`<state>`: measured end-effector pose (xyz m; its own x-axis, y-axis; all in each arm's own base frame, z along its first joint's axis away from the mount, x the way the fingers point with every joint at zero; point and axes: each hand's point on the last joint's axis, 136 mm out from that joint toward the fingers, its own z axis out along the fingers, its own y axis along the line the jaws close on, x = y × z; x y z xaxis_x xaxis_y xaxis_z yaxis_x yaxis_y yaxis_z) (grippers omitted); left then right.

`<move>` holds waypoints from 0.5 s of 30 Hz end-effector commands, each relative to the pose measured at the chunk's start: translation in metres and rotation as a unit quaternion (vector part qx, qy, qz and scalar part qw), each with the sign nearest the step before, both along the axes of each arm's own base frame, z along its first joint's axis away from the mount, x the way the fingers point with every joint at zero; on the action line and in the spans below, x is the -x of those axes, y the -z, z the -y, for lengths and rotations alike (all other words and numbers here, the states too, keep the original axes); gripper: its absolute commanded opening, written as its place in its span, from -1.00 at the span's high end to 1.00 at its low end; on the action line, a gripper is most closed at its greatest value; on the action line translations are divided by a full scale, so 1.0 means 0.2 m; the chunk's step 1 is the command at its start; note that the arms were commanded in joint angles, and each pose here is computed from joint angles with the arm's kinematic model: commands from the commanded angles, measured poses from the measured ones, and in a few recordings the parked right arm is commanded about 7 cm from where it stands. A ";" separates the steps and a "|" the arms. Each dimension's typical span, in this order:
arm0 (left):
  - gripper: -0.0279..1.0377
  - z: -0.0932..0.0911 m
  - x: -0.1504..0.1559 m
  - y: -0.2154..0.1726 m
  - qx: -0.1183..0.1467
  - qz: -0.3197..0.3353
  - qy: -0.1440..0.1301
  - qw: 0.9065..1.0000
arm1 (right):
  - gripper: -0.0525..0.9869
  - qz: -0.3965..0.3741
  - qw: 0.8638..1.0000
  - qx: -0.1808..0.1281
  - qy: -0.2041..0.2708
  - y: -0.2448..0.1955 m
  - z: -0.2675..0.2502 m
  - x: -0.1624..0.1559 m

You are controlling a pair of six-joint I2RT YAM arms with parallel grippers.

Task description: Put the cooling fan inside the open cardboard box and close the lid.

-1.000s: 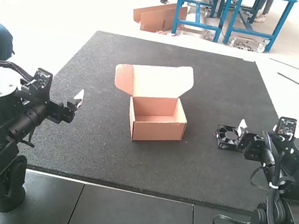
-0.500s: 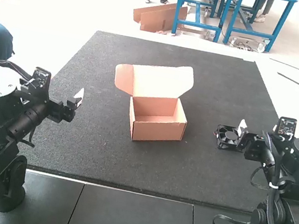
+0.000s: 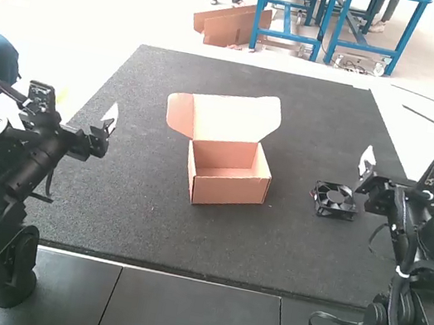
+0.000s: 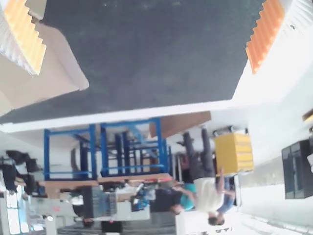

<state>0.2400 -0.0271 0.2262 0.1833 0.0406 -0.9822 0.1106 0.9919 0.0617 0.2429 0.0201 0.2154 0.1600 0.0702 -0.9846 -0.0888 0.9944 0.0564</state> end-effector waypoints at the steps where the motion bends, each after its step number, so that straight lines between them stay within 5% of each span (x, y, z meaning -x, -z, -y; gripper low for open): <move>1: -0.87 -0.03 0.06 -0.24 0.013 0.048 -0.010 0.999 | -0.85 0.020 1.000 -0.010 0.012 -0.11 0.03 0.02; 9: -0.87 -0.04 -0.05 -0.40 0.013 0.004 -0.021 1.000 | -0.85 -0.002 0.999 -0.014 0.046 -0.34 0.08 -0.04; 15: -0.87 -0.06 -0.16 -0.48 0.023 -0.037 -0.038 0.998 | -0.85 -0.098 0.993 -0.021 0.059 -0.44 0.10 -0.14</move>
